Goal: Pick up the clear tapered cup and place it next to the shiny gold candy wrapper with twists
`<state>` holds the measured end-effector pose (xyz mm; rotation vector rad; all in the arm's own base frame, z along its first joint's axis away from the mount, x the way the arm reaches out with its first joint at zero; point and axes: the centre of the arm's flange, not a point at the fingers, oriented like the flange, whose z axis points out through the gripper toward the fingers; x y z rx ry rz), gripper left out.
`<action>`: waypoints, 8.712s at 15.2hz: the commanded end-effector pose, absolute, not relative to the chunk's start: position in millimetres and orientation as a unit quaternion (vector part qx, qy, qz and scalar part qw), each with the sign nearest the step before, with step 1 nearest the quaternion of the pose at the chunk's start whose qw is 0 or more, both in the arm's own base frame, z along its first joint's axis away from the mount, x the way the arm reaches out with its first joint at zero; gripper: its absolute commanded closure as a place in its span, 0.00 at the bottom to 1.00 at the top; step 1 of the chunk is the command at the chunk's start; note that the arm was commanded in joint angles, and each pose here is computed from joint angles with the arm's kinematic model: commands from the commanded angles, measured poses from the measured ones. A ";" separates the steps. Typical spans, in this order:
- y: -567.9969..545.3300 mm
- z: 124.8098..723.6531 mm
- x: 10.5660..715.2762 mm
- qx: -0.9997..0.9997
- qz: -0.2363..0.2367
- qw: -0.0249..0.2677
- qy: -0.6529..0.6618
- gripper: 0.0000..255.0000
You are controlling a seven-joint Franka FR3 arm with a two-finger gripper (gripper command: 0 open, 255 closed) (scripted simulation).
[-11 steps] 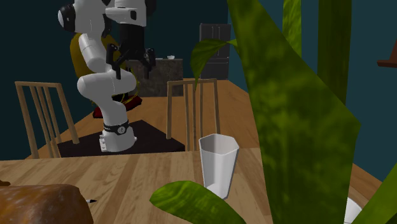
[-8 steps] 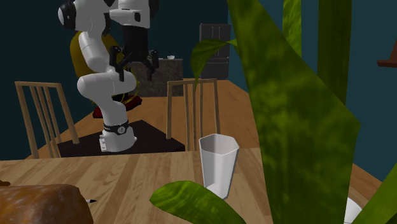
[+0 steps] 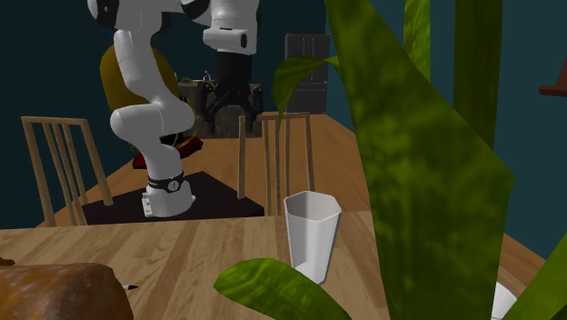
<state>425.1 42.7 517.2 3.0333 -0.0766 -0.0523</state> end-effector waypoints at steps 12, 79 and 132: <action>99.7 454.9 581.4 0.997 -0.037 0.061 -0.026 0.00; 122.5 567.5 653.6 0.996 -0.047 0.064 -0.027 1.00; -256.3 620.4 264.3 0.996 -0.047 0.064 -0.027 1.00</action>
